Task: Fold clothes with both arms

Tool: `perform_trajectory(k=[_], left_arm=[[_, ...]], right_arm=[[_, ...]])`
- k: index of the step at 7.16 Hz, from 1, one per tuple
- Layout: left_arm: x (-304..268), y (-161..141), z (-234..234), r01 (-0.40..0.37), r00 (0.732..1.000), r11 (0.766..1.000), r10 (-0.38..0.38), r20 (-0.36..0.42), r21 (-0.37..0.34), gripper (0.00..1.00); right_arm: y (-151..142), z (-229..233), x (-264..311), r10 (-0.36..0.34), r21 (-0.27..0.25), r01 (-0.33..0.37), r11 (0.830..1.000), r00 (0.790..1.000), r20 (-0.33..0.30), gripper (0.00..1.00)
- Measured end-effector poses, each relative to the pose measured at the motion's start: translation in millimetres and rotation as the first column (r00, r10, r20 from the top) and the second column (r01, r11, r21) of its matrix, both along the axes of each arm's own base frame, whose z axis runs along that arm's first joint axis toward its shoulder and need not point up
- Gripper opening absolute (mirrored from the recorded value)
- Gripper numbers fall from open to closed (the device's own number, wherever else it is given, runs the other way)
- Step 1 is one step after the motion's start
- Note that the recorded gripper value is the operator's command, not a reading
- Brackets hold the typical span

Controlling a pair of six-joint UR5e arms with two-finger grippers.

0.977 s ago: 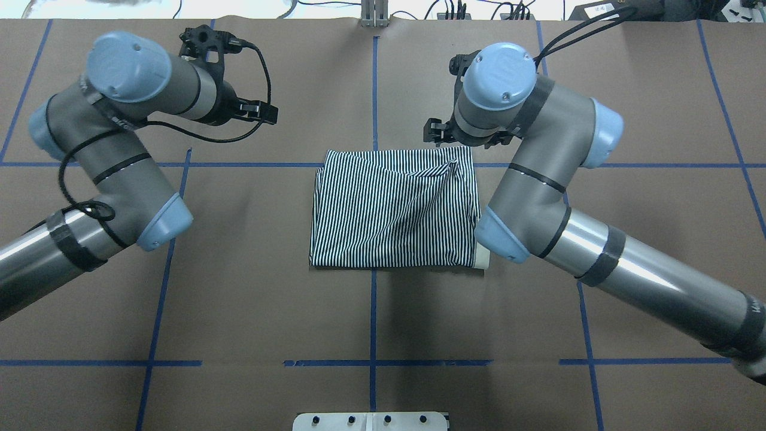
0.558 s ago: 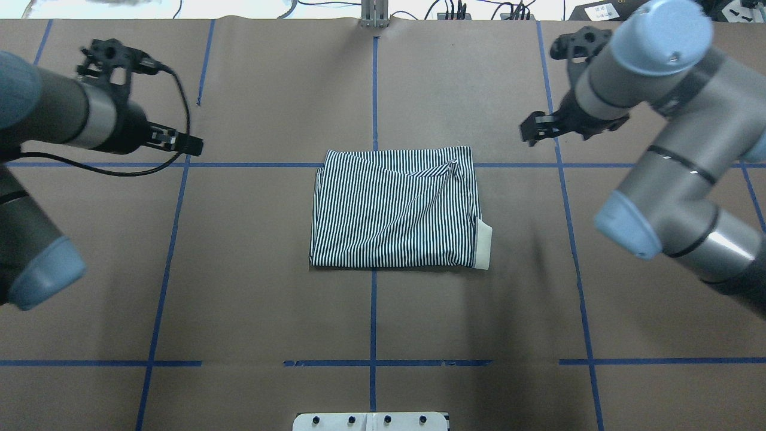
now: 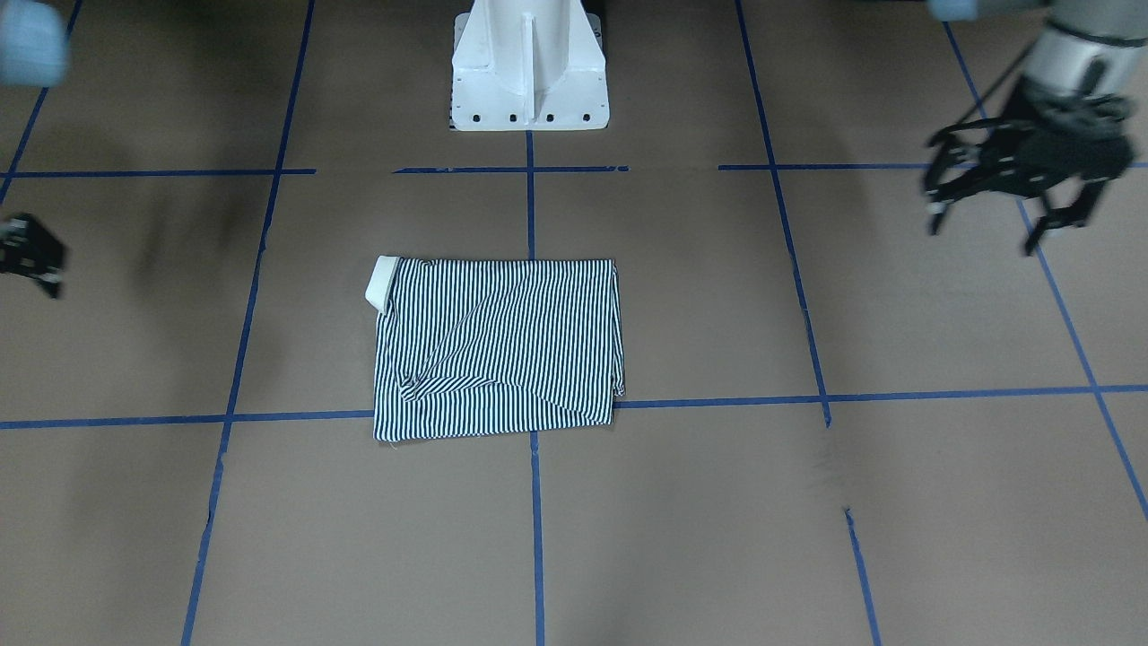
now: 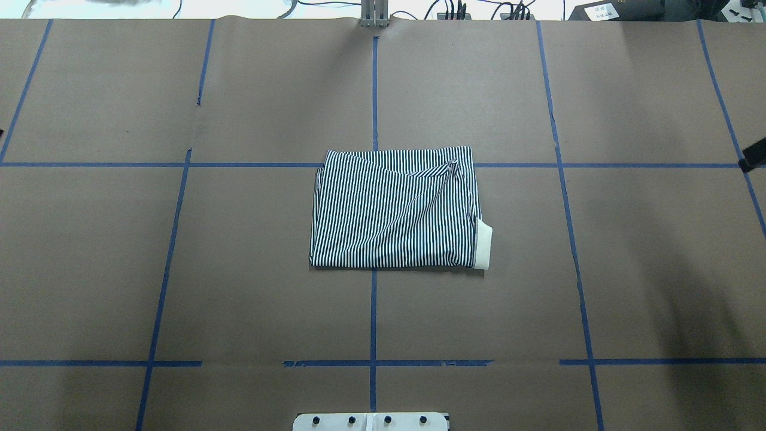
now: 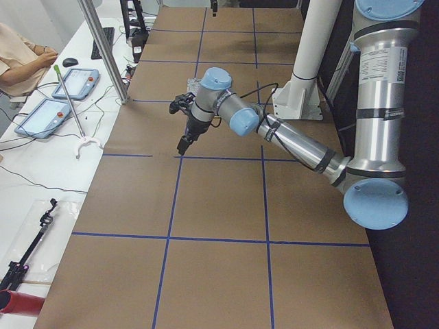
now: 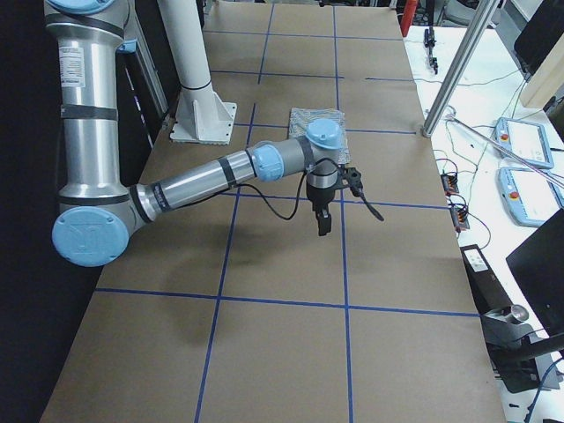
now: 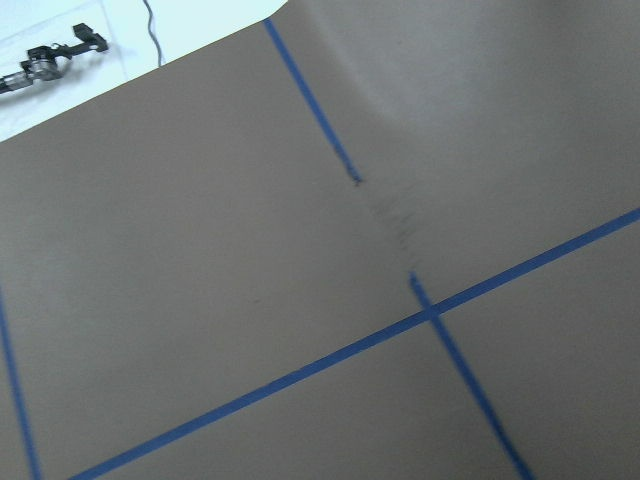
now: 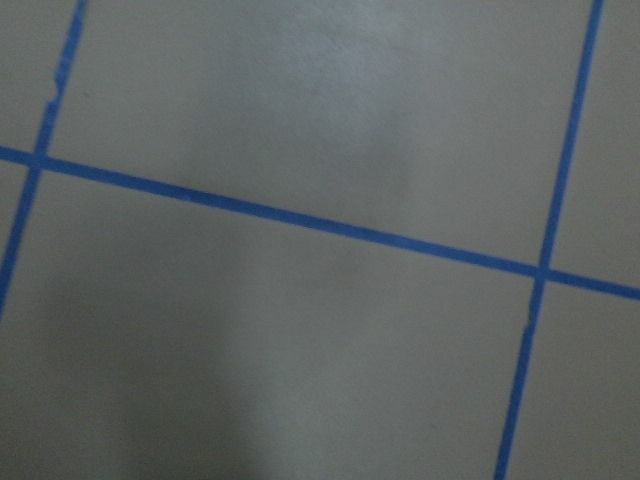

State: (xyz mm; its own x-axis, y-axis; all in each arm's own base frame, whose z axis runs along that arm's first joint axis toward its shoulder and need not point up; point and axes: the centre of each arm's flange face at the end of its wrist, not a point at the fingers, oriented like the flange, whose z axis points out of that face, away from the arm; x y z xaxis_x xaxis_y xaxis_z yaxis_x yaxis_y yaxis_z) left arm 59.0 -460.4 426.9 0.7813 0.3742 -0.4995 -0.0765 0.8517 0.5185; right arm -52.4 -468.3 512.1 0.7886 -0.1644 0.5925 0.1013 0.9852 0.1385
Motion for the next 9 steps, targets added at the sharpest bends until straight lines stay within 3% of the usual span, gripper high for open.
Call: perform_trajectory(k=[2,3,5,6,9], left_arm=[[-41,-5,90,0.067,0.997,0.987,-0.060,0.051,-0.148,1.00],[-62,-6,116,0.092,0.996,0.976,-0.088,0.026,-0.199,1.00],[-79,2,152,0.042,0.988,0.949,-0.085,-0.127,-0.313,1.00],[-83,6,163,0.029,0.983,0.937,-0.090,-0.162,-0.347,1.00],[-86,12,178,0.022,0.979,0.912,-0.101,-0.174,-0.409,1.00]], right_arm=[[23,55,40,0.057,-0.110,-0.056,0.992,0.998,0.006,1.00],[31,73,58,0.083,-0.151,-0.075,0.986,0.995,0.046,1.00],[54,100,94,0.097,-0.169,-0.079,0.983,0.990,0.105,1.00],[64,110,102,0.104,-0.179,-0.083,0.980,0.988,0.111,1.00],[75,119,109,0.115,-0.196,-0.092,0.976,0.987,0.111,1.00]])
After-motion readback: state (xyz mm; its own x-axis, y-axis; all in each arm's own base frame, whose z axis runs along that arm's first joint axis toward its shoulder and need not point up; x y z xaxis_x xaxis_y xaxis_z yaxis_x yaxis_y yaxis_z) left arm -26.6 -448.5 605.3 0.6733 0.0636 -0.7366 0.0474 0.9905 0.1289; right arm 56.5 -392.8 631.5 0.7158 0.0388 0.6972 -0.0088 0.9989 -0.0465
